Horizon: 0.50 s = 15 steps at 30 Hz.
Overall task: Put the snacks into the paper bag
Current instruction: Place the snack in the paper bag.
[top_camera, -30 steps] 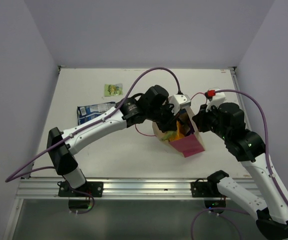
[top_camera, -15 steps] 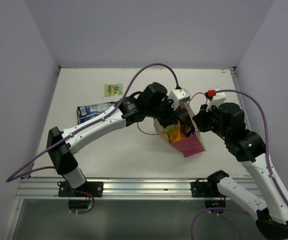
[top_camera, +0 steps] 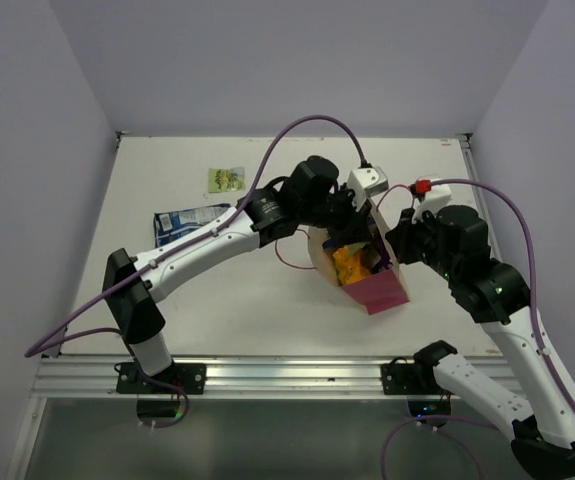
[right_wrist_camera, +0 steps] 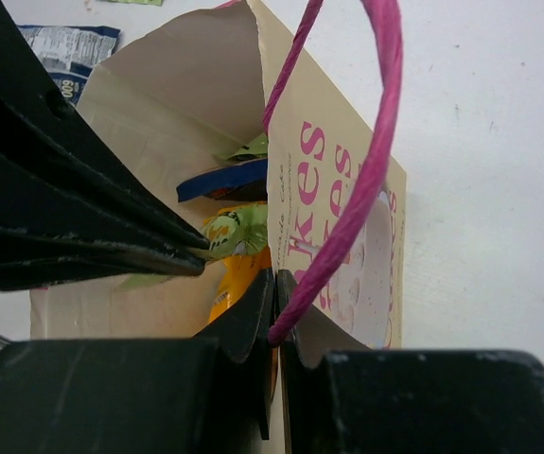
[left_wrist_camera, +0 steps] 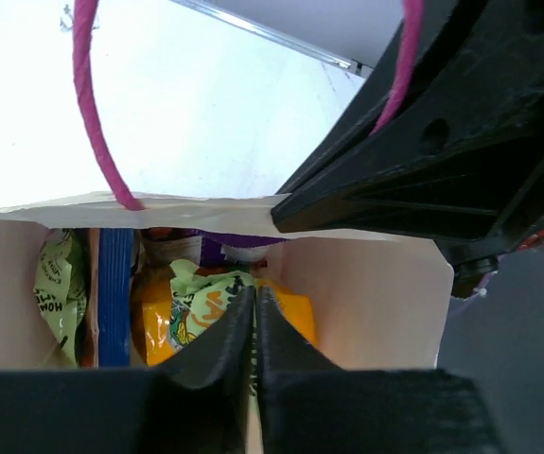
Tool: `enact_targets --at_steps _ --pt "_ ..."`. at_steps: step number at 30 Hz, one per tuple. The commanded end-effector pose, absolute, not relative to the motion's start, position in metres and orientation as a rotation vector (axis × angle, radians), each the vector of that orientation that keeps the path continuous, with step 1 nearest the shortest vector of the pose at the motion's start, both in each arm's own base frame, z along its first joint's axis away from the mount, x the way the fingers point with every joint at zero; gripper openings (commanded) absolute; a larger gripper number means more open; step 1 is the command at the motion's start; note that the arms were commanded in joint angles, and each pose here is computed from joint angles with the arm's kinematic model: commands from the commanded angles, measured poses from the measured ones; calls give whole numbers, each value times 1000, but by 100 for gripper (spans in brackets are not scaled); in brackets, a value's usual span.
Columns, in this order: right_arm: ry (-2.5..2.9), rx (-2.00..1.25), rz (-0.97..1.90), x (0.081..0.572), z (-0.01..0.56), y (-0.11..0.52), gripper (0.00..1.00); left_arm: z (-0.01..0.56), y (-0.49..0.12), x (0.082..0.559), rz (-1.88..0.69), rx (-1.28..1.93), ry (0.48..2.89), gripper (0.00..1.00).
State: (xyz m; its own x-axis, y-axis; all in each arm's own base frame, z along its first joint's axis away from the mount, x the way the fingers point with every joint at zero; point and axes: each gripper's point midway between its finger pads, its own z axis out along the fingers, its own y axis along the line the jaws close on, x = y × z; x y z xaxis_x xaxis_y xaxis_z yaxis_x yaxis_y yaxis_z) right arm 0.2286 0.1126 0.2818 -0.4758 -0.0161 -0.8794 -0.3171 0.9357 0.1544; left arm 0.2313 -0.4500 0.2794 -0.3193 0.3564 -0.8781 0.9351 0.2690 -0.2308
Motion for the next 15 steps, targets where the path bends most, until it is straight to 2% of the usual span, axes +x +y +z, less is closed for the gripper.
enact_targets --at_steps 1,3,4,6,9,15 --pt "2014 -224 350 231 290 110 6 314 -459 224 -1123 1159 1700 14" --pt "2015 -229 355 231 290 112 6 312 -457 226 -1104 1147 1711 25" --pt "2015 -232 359 231 290 113 6 309 -455 229 -1082 1138 1722 34" --pt "2017 -232 359 232 290 113 6 312 -451 230 -1060 1125 1725 43" --pt "2012 -228 356 231 291 111 6 316 -446 232 -1037 1111 1724 53" --pt "2013 -224 357 230 290 111 6 334 -430 242 -975 1037 1726 66"
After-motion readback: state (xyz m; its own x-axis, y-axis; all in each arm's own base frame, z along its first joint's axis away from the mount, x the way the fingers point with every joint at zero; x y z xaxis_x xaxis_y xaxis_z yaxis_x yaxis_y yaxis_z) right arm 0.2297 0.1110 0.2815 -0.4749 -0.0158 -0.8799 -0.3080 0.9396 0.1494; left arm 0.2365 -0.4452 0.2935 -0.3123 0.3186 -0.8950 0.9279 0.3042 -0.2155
